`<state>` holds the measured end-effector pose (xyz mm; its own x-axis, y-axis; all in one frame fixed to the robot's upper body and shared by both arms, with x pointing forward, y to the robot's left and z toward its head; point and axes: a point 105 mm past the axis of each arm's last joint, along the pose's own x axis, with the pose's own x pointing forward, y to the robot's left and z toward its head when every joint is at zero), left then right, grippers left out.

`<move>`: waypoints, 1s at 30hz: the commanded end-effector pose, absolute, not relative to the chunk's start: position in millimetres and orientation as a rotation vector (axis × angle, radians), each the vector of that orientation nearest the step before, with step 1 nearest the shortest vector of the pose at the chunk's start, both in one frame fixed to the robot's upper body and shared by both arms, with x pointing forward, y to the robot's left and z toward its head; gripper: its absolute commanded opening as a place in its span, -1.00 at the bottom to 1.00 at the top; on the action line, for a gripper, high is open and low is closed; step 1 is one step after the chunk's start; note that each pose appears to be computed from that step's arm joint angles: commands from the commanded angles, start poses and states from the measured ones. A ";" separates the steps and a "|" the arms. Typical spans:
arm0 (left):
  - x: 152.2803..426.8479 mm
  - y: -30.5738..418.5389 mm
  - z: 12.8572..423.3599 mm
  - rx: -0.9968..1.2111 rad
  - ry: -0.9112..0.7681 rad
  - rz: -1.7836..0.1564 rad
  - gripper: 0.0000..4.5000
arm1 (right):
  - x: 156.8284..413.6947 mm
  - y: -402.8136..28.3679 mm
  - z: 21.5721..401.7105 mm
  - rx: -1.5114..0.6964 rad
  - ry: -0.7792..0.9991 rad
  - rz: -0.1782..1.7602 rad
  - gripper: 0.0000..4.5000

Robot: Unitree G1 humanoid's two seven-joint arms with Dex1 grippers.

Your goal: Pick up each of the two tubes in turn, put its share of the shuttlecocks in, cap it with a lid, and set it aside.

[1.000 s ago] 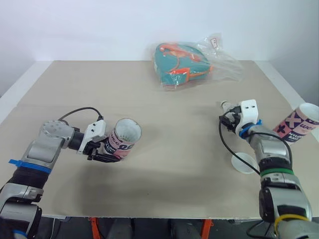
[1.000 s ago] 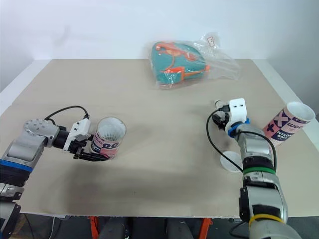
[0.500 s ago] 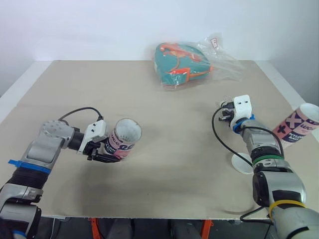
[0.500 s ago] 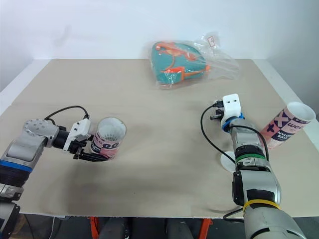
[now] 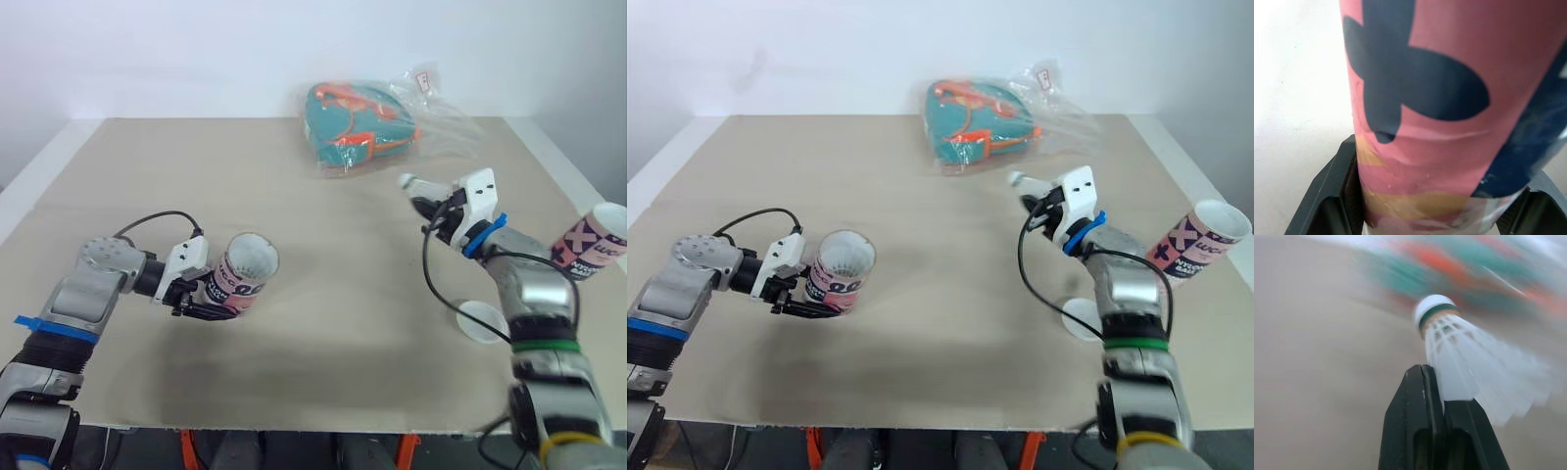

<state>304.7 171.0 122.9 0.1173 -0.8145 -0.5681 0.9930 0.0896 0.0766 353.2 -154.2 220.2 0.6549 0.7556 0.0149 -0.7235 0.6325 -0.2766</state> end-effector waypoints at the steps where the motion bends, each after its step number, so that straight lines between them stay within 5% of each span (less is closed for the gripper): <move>1: 296.7 165.2 104.3 0.481 0.500 -1.452 0.24 | 290.4 -101.7 244.6 -0.355 -0.210 1.198 -0.98; 6: 297.4 164.3 103.9 0.479 0.499 -1.453 0.24 | 270.8 -72.4 244.6 -0.491 -0.206 1.337 -0.98; 13: 298.9 164.0 103.4 0.481 0.498 -1.456 0.24 | 279.1 -40.9 236.2 -0.771 -0.195 1.427 -0.98; 23: 299.7 163.2 102.7 0.477 0.495 -1.454 0.24 | 273.7 -19.9 238.2 -0.826 -0.206 1.575 -0.98; 26: 299.3 162.8 100.7 0.472 0.496 -1.450 0.24 | 277.0 -16.8 238.1 -0.825 -0.185 1.581 -0.57; 30: 297.8 162.4 99.2 0.469 0.496 -1.451 0.24 | 274.8 -13.2 243.8 -0.784 -0.186 1.607 -0.29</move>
